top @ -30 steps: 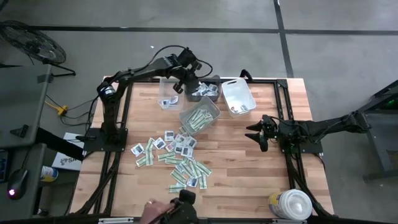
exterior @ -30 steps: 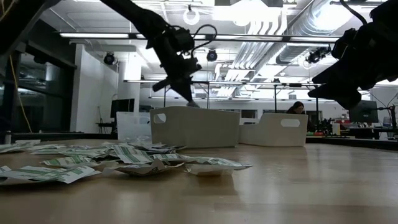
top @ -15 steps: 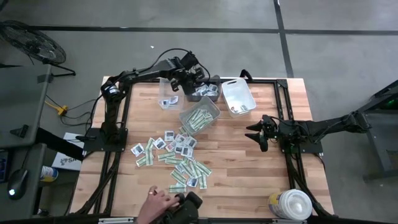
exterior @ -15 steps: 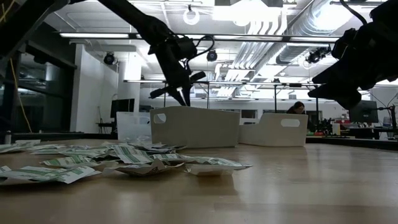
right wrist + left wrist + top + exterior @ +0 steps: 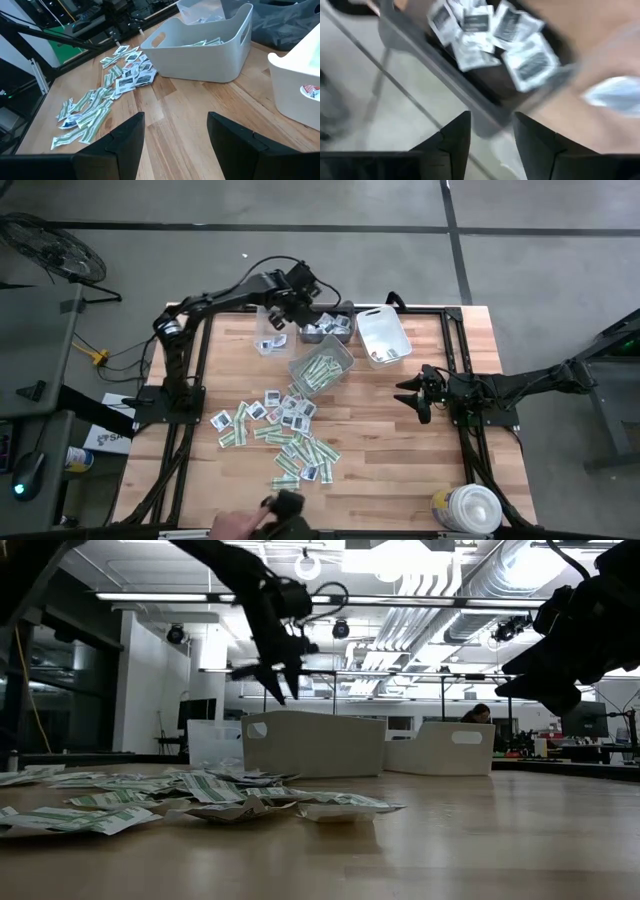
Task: Pick & Place First Aid Supplies
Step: Put the towelette pack into the black bin
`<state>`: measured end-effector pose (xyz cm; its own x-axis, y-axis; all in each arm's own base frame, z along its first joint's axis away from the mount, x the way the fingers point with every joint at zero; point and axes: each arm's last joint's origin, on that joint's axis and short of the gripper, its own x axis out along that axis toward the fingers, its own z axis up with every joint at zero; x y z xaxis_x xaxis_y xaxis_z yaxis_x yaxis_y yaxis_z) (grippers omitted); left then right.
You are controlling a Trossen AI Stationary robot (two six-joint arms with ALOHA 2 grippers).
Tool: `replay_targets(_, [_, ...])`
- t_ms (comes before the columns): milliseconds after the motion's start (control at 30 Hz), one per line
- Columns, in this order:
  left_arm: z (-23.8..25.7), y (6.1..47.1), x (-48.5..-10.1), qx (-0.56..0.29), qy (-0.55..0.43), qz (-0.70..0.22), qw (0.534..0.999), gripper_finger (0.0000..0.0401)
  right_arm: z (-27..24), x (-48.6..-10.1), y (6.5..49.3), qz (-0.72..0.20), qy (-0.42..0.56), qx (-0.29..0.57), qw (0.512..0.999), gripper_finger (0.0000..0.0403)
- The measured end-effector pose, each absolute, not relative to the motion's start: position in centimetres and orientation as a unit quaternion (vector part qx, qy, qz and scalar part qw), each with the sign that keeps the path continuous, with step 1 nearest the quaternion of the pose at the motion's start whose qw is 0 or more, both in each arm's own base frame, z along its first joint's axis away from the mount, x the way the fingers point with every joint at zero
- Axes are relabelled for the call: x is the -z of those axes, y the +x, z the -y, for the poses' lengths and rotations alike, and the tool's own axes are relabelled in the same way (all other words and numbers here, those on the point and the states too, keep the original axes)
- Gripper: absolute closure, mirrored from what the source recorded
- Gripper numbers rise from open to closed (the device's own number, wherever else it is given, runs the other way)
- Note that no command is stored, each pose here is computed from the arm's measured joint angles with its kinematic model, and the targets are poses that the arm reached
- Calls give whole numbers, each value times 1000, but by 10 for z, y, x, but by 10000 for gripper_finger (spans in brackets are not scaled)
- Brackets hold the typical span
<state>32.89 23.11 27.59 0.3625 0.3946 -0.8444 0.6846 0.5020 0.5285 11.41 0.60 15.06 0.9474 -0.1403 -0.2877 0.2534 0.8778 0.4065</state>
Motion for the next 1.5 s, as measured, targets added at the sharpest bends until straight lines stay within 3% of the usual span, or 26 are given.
replay_targets(267, [-186, 276, -318, 104, 254, -599, 752, 285, -6, -151, 114, -126, 225, 102, 961, 195])
replay_targets(433, [-152, 244, -330, 92, 130, -623, 766, 298, -6, -151, 114, -126, 225, 103, 961, 195])
replay_targets(600, [-110, 214, -321, 70, 68, -614, 783, 302, -6, -151, 114, -126, 225, 102, 961, 195])
replay_targets(867, [-44, 169, -273, 2, -94, -591, 801, 302, -6, -151, 114, -126, 225, 102, 961, 195])
replay_targets(1167, [18, 159, -241, -1, -93, -643, 760, 302, -6, -151, 114, -126, 225, 102, 961, 195])
replay_targets(1500, [60, 158, -230, -132, -130, -644, 742, 302, -6, -151, 114, -126, 225, 102, 961, 195])
